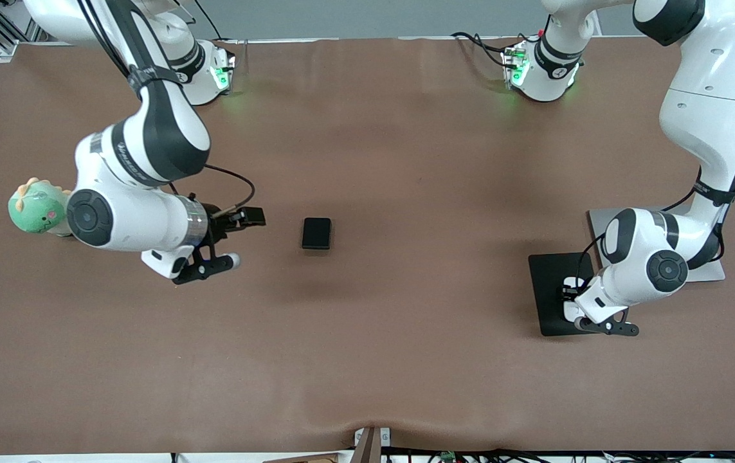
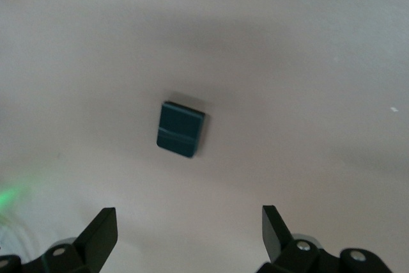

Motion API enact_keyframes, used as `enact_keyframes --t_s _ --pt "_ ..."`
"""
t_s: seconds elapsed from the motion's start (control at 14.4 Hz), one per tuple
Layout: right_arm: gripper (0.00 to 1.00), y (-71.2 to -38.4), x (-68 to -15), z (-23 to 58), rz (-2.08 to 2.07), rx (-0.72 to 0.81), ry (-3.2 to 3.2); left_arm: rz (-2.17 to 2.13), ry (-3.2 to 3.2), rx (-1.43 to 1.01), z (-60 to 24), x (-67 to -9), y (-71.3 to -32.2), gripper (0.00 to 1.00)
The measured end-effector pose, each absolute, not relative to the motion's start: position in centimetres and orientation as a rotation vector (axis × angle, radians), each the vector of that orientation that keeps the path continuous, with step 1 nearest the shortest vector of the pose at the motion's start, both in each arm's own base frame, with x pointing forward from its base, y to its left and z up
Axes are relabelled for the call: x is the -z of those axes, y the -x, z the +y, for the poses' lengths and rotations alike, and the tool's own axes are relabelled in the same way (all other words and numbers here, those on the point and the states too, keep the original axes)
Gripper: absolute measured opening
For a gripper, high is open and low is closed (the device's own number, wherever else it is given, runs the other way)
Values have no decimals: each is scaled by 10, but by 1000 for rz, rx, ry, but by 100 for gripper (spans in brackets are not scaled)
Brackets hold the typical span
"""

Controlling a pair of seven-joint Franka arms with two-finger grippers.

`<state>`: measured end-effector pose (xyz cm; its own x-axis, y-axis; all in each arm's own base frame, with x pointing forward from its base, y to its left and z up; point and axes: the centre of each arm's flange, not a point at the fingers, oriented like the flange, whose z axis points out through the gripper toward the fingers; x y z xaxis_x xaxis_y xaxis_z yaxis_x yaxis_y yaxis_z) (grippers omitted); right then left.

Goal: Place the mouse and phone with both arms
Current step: 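Lower the mouse onto the pad while the right gripper reaches the phone, then grasp the black phone with the right gripper while the left gripper withdraws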

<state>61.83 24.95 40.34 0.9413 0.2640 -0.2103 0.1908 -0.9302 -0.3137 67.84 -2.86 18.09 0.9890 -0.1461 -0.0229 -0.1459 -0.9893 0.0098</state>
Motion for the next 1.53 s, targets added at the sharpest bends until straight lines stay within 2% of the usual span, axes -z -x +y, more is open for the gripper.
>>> enact_keyframes --t_s 0.07,0.28,0.35,0.49,0.77,1.04,1.53 --pt "100 -616 -395 263 -351 -358 2808 -221 -3125 38 -29 -180 -678 68" --pt "100 -599 -362 302 -409 -417 2815 -219 -3126 31 -29 -182 -680 96" --pt "100 -594 -348 312 -426 -431 2820 -219 -3126 17 -29 -186 -682 100" --pt "100 -589 -322 327 -438 -409 2832 -224 -3130 -40 -31 -209 -690 100" --pt "100 -580 -266 344 -437 -336 2862 -245 -3166 -89 -40 -299 -697 100" --pt "100 -546 -204 361 -427 -333 2906 -269 -3216 -90 -51 -391 -680 100" --pt "100 -535 -192 357 -10 -392 2981 -164 -3199 -27 -69 -514 -625 100"
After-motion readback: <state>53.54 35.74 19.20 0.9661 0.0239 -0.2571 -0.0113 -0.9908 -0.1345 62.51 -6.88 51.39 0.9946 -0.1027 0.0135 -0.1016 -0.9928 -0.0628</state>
